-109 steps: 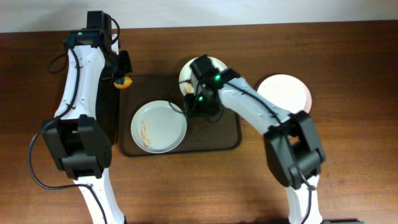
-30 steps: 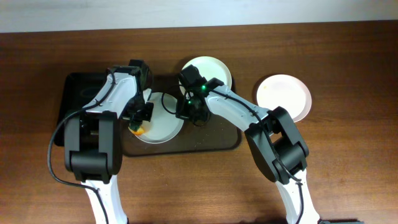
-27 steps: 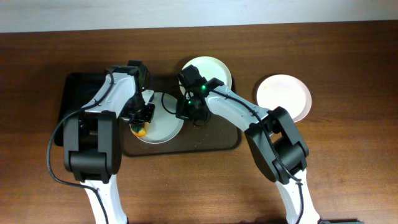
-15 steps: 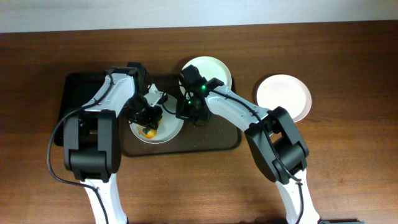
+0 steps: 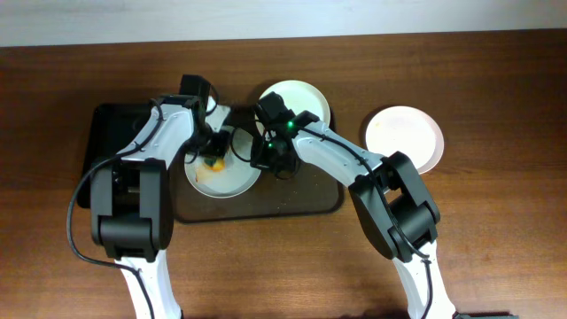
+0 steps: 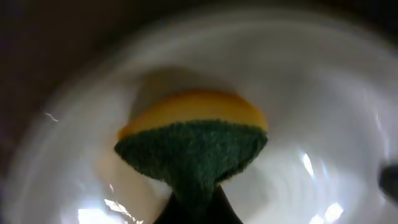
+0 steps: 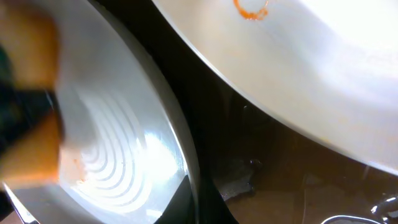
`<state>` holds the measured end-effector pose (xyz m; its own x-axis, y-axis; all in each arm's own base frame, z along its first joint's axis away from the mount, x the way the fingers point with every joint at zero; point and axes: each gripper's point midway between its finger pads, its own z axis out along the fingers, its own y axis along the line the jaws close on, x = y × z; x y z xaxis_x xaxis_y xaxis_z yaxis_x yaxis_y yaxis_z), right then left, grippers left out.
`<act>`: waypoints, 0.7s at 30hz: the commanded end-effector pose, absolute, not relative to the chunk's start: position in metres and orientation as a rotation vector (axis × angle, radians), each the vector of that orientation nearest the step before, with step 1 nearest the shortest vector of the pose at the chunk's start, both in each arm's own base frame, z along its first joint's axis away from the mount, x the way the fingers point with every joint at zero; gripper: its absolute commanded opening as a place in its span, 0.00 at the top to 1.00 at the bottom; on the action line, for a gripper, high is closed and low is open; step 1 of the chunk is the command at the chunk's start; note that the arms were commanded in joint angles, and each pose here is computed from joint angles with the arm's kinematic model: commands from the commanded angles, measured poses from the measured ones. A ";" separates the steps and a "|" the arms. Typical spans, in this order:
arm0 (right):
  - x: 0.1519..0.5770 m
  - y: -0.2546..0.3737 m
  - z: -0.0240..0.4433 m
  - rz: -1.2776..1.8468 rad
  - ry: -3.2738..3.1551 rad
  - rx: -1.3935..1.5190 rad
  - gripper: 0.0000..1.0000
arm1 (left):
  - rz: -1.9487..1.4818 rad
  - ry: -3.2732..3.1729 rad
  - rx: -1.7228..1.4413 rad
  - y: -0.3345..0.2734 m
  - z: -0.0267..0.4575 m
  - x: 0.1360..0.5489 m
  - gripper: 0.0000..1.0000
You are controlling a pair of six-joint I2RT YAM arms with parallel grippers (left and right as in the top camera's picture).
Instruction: Clean dirty plates on tray and stack at the side
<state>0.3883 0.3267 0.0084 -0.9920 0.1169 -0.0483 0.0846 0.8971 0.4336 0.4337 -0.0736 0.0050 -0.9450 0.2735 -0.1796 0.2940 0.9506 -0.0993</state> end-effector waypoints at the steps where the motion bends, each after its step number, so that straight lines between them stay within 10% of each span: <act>1: 0.390 0.325 0.002 0.668 2.998 0.167 0.96 | -0.012 2.943 0.362 -0.055 -0.027 0.444 0.99; 14: 0.393 0.327 0.003 0.680 2.978 0.134 0.96 | 0.490 3.137 -0.049 0.005 -0.022 0.389 0.99; 21: 0.393 0.327 0.003 0.679 2.979 0.134 0.96 | -0.091 3.224 0.196 -0.056 -0.029 0.380 0.99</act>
